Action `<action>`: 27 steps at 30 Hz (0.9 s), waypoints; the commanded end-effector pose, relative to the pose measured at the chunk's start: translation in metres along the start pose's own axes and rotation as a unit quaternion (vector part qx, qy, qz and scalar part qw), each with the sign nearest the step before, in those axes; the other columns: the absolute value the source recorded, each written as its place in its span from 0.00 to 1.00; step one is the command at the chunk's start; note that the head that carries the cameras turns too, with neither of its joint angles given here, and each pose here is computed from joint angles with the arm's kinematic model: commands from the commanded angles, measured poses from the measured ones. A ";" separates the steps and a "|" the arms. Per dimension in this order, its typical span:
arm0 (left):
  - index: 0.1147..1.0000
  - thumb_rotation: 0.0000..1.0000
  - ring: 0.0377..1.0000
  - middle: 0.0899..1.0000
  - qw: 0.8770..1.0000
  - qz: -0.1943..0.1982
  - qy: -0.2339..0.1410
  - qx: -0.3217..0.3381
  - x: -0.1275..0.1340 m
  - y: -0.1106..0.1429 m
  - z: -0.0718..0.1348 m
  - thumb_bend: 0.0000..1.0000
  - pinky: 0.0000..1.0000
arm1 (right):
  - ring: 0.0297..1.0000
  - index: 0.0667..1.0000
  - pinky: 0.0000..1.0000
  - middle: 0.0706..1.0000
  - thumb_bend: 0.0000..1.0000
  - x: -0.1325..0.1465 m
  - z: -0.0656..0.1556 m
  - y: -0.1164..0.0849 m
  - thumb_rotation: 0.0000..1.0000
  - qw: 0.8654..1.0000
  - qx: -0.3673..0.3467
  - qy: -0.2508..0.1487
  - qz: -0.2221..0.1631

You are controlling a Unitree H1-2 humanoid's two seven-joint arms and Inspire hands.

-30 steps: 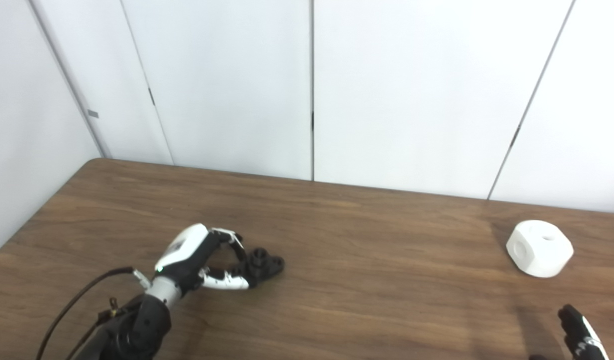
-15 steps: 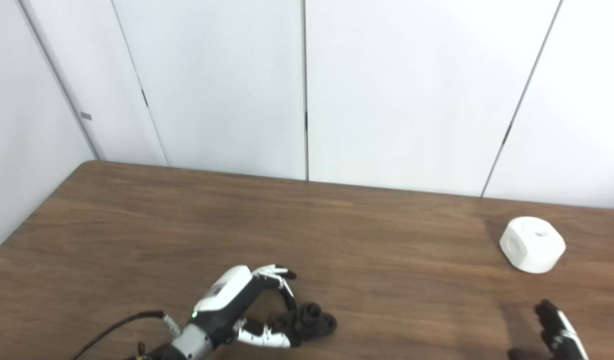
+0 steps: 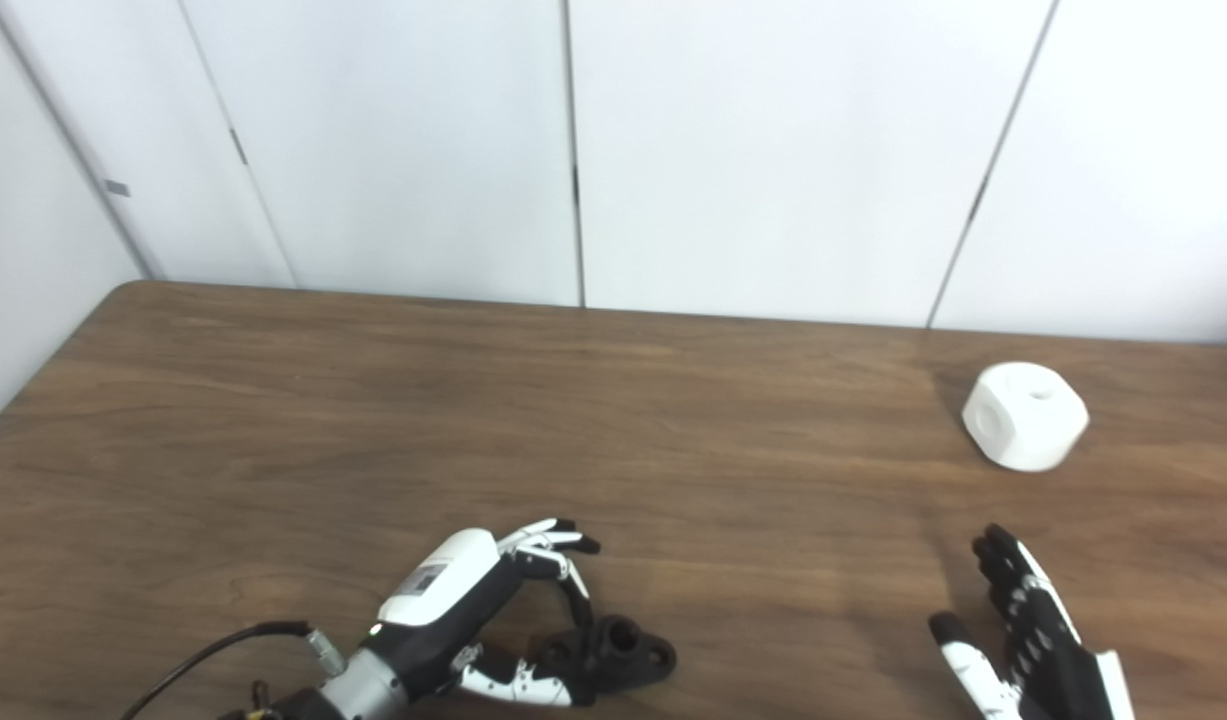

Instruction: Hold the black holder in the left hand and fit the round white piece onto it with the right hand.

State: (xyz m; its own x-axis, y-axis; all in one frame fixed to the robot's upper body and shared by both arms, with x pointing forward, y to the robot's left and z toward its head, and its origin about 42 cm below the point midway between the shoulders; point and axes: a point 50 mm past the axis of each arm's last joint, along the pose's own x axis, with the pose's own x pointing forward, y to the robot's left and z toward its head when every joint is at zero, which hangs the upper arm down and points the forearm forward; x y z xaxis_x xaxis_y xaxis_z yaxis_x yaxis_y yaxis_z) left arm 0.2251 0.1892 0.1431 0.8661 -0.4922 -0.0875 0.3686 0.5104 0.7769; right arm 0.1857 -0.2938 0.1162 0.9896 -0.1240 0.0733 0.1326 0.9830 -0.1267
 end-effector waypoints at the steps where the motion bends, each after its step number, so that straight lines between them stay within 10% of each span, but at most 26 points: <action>1: 0.42 0.04 0.92 0.83 0.997 -0.058 0.043 0.015 -0.015 -0.019 -0.018 0.52 0.88 | 0.94 0.89 0.95 0.89 0.50 -0.003 0.008 0.007 0.45 1.000 0.011 -0.020 -0.006; 12: 0.42 0.04 0.87 0.78 0.990 -0.017 0.059 0.129 -0.020 -0.020 -0.037 0.52 0.87 | 0.94 0.88 0.98 0.89 0.50 -0.002 0.012 0.009 0.45 1.000 0.011 -0.017 -0.007; 27: 0.42 0.04 0.87 0.79 0.990 0.005 0.069 0.126 -0.017 -0.020 -0.043 0.52 0.85 | 0.94 0.88 1.00 0.89 0.48 0.003 0.021 0.004 0.46 1.000 0.014 -0.015 -0.012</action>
State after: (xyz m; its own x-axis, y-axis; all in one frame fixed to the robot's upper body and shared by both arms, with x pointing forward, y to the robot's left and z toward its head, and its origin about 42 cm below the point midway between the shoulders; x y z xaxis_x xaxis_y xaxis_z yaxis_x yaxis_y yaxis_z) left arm 0.2211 0.1980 0.1241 0.8962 -0.4434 -0.0147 0.2065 0.3877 0.8984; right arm 0.1852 -0.2895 0.1225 0.9904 -0.1306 0.0464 0.1349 0.9850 -0.1079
